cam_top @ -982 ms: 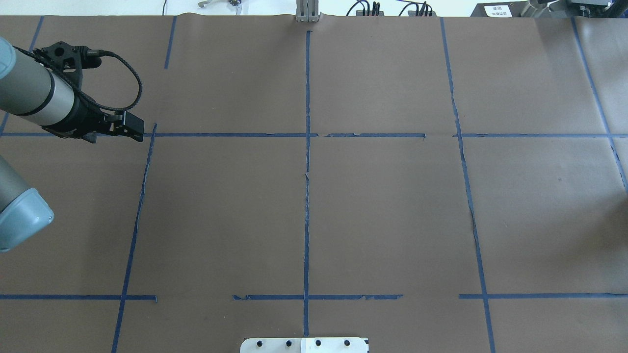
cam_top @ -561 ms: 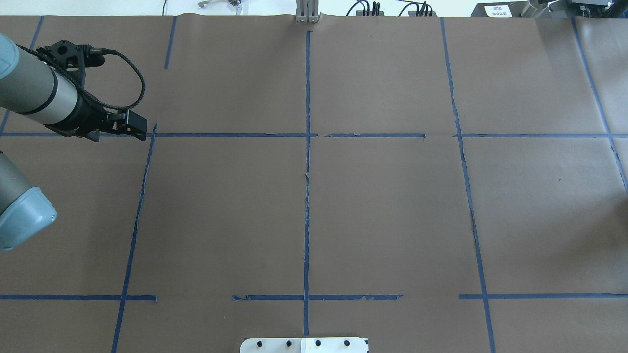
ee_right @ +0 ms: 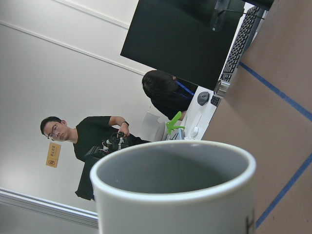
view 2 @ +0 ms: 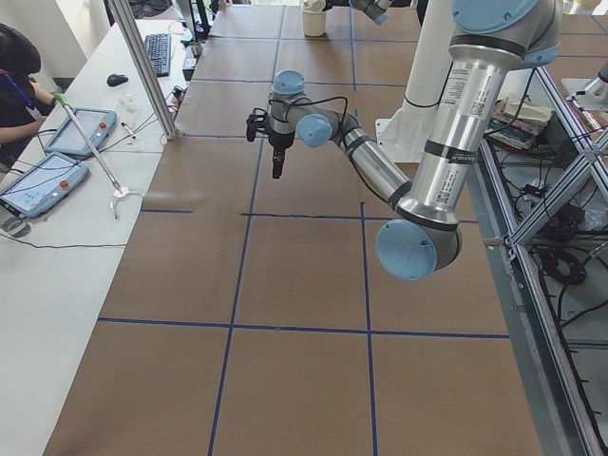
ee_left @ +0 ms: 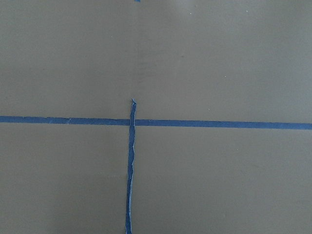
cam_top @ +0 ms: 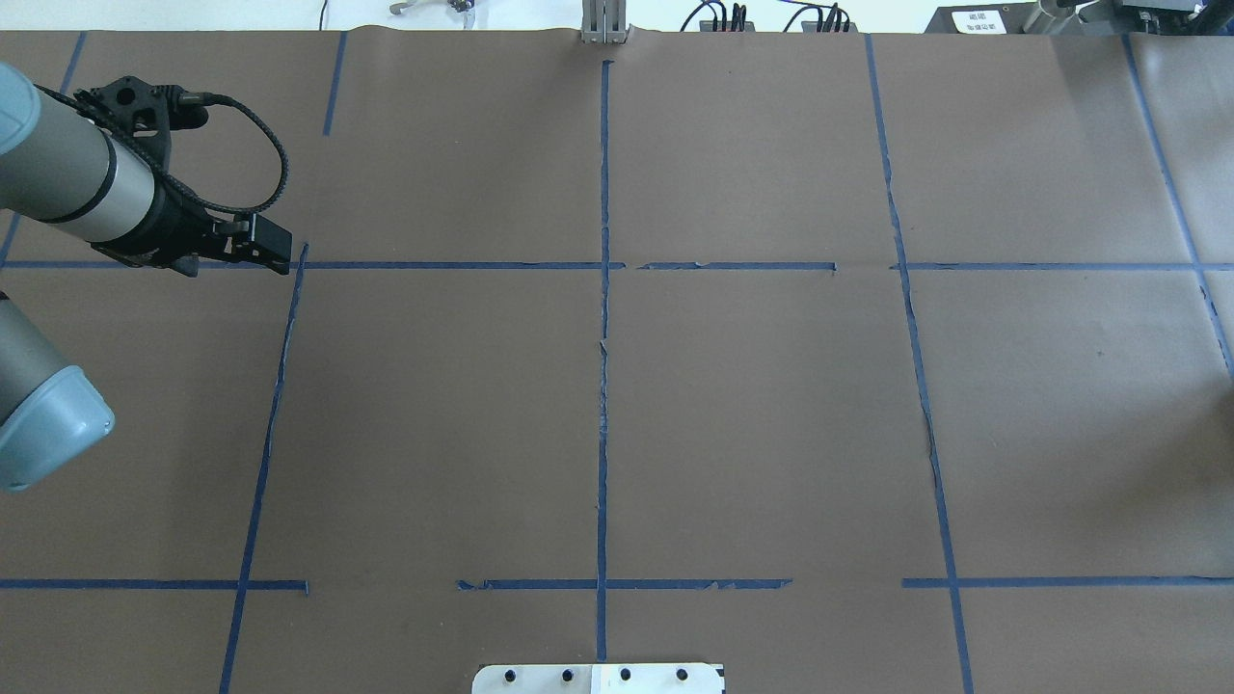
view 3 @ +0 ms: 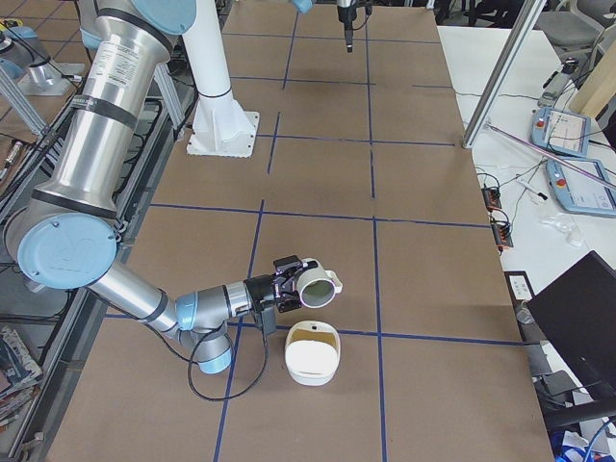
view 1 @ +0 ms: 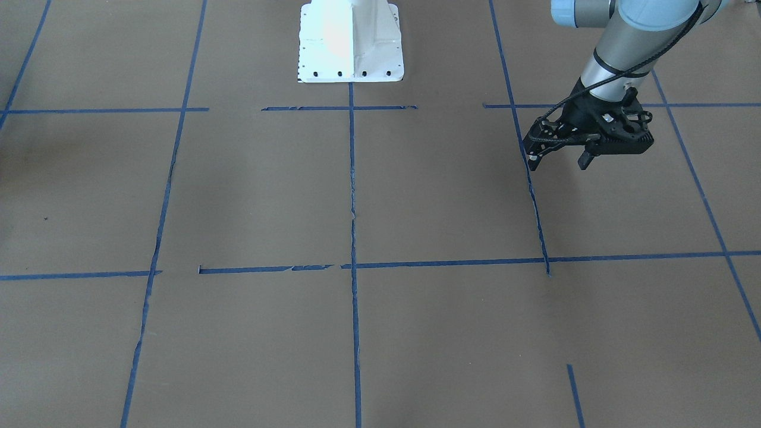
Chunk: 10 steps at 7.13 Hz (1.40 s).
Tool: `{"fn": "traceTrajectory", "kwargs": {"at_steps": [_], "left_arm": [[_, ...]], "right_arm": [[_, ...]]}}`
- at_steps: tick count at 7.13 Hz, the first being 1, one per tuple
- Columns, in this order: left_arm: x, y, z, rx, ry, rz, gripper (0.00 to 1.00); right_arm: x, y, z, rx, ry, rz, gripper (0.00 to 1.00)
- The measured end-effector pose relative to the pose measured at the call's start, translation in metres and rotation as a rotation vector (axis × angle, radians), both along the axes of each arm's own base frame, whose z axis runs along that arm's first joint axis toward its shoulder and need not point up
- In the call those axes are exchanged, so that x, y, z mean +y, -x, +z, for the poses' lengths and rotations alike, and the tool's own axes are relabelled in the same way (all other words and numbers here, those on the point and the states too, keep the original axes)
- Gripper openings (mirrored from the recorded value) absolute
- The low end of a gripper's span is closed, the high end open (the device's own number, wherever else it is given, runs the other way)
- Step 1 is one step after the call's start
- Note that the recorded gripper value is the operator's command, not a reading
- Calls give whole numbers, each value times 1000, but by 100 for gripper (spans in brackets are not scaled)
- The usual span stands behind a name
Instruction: Left arm hands cup to right arm to dump lemon
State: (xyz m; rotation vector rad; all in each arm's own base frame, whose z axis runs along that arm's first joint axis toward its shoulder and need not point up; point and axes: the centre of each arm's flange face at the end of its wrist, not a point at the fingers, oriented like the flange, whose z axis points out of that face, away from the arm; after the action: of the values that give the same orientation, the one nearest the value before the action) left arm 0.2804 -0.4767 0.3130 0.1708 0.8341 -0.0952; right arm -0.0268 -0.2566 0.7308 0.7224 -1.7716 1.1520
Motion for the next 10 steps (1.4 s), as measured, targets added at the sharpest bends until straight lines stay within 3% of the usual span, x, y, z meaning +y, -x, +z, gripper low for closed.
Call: {"fn": "traceTrajectory", "kwargs": {"at_steps": [7, 10], "left_arm": [[-1, -1, -11, 12, -15, -2, 100], [-1, 0, -14, 16, -21, -3, 100]], "right_arm": [[-6, -14, 4, -580, 120, 45, 12], [-5, -22, 6, -787, 145, 48, 12]]}}
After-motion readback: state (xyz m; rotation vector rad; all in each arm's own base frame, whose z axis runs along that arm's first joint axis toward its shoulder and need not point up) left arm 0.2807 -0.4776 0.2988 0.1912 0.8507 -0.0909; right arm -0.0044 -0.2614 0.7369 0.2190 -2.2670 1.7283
